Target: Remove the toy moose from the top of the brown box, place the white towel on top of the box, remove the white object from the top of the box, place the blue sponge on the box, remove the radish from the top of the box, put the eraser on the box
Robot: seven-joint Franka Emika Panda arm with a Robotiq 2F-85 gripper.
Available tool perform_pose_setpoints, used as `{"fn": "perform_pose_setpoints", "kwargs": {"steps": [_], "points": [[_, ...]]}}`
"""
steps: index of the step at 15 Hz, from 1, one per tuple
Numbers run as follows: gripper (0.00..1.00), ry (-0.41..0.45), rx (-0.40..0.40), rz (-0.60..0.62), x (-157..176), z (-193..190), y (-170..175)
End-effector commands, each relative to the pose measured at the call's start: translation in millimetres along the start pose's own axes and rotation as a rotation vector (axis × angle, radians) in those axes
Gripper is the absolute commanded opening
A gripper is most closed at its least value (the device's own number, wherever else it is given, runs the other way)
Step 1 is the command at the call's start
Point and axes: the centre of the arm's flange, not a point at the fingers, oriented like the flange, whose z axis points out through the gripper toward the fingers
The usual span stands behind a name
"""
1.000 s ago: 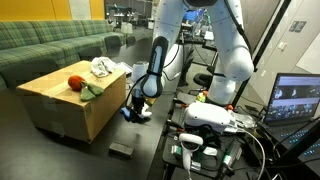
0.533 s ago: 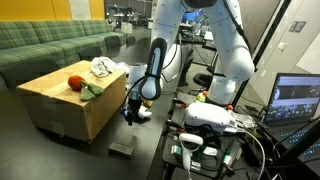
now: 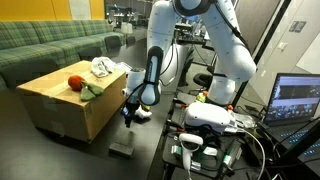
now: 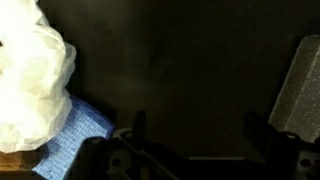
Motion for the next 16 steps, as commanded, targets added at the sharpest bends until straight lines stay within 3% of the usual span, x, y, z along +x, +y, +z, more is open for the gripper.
{"fn": "perform_pose_setpoints", "kwargs": {"steps": [1, 7, 16], "points": [[1.0, 0.047, -0.037, -0.049, 15, 16, 10], [1.0, 0.082, -0.099, -0.06, 34, 20, 44], [1.0, 0.011, -0.139, -0.019, 28, 57, 91]]}}
